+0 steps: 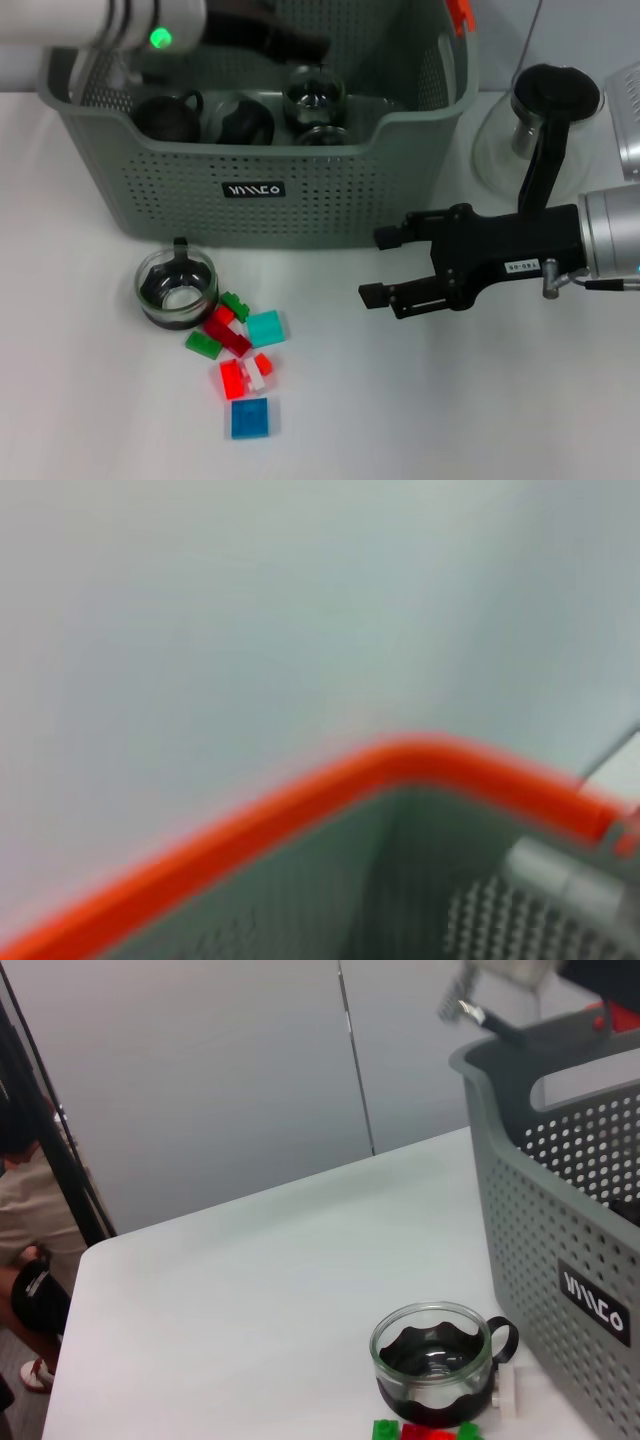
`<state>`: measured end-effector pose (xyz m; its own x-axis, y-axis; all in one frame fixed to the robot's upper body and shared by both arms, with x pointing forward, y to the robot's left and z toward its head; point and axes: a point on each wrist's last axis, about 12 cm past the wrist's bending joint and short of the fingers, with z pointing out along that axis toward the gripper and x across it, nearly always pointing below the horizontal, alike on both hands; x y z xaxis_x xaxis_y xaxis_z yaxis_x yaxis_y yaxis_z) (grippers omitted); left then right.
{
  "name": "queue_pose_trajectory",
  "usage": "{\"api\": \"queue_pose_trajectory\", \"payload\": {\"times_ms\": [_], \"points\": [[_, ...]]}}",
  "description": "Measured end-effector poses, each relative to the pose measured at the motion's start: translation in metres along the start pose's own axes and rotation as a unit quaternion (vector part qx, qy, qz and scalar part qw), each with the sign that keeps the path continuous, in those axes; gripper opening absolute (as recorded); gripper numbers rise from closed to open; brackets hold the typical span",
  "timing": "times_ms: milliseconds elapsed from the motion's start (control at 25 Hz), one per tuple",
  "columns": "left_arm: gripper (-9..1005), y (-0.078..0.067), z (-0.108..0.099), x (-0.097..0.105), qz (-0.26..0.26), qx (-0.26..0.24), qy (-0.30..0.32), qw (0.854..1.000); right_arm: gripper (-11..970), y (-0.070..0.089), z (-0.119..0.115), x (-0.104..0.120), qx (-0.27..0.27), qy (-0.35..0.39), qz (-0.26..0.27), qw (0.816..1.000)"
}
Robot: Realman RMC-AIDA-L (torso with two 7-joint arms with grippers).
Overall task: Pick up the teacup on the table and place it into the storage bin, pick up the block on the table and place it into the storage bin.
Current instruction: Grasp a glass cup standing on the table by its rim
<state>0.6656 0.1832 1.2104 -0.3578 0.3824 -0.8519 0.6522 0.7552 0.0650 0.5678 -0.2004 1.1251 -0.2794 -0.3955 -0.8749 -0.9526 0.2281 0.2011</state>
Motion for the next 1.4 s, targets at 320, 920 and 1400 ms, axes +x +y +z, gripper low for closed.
{"api": "queue_pose_trajectory", "payload": {"times_ms": [320,920,1400], "points": [[885,-0.041,-0.078,-0.006,0.112,0.075,-0.007,0.991,852,-0.003,-0.006,0.001,0.011,-0.006,0.005,1.000],[883,-0.054,-0.121,0.084,0.198,0.196,0.122,0.953,852,-0.008,-0.005,0.002,0.021,-0.026,0.026,0.999],[879,-0.036,-0.092,0.123,0.285,0.164,0.222,0.918,852,-0.004,0.005,0.007,0.014,-0.033,0.050,0.998]]}}
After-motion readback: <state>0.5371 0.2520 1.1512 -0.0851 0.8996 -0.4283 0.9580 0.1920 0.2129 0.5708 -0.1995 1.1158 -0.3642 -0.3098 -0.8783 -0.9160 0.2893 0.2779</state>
